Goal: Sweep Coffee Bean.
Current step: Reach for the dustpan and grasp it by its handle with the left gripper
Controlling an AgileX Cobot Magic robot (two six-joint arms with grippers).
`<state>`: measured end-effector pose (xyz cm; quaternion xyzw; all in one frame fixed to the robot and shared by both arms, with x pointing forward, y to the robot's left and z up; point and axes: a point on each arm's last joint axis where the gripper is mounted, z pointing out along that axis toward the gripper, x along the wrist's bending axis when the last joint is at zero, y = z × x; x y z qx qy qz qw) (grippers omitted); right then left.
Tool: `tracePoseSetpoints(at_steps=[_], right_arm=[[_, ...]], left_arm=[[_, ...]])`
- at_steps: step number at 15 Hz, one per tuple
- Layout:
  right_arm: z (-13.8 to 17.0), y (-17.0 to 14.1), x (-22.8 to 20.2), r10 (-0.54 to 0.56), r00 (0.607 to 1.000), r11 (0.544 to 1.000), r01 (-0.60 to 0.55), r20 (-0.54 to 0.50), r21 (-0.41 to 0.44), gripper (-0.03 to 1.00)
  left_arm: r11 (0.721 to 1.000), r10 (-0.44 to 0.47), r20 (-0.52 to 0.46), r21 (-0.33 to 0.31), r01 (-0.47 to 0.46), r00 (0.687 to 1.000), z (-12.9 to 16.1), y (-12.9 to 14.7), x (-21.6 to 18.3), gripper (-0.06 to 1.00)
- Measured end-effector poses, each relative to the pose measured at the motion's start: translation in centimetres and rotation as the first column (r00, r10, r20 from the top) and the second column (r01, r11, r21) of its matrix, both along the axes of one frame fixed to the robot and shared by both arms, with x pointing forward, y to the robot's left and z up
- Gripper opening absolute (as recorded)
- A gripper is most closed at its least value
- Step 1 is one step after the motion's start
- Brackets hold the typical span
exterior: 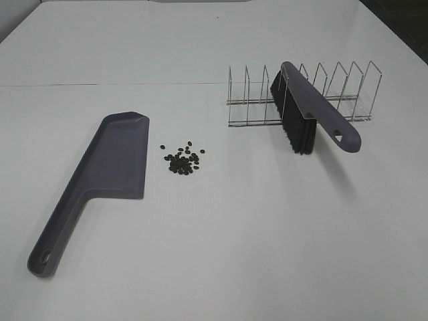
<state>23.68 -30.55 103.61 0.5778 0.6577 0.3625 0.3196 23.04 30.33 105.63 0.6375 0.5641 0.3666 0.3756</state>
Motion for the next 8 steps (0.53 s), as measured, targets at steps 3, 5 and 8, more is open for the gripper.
tracePoseSetpoints(at_steps=[3, 5, 8], right_arm=[[0.00, 0.00, 0.00, 0.000, 1.000, 1.000, 0.000, 0.000, 0.000, 0.79], [0.00, 0.00, 0.00, 0.000, 1.000, 1.000, 0.000, 0.000, 0.000, 0.79], [0.00, 0.00, 0.00, 0.000, 1.000, 1.000, 0.000, 0.000, 0.000, 0.79]], left_arm=[[1.000, 0.000, 0.000, 0.000, 0.000, 1.000, 0.00, 0.00, 0.00, 0.81], [1.000, 0.000, 0.000, 0.000, 0.000, 1.000, 0.00, 0.00, 0.00, 0.81], [1.000, 0.000, 0.000, 0.000, 0.000, 1.000, 0.00, 0.00, 0.00, 0.81]])
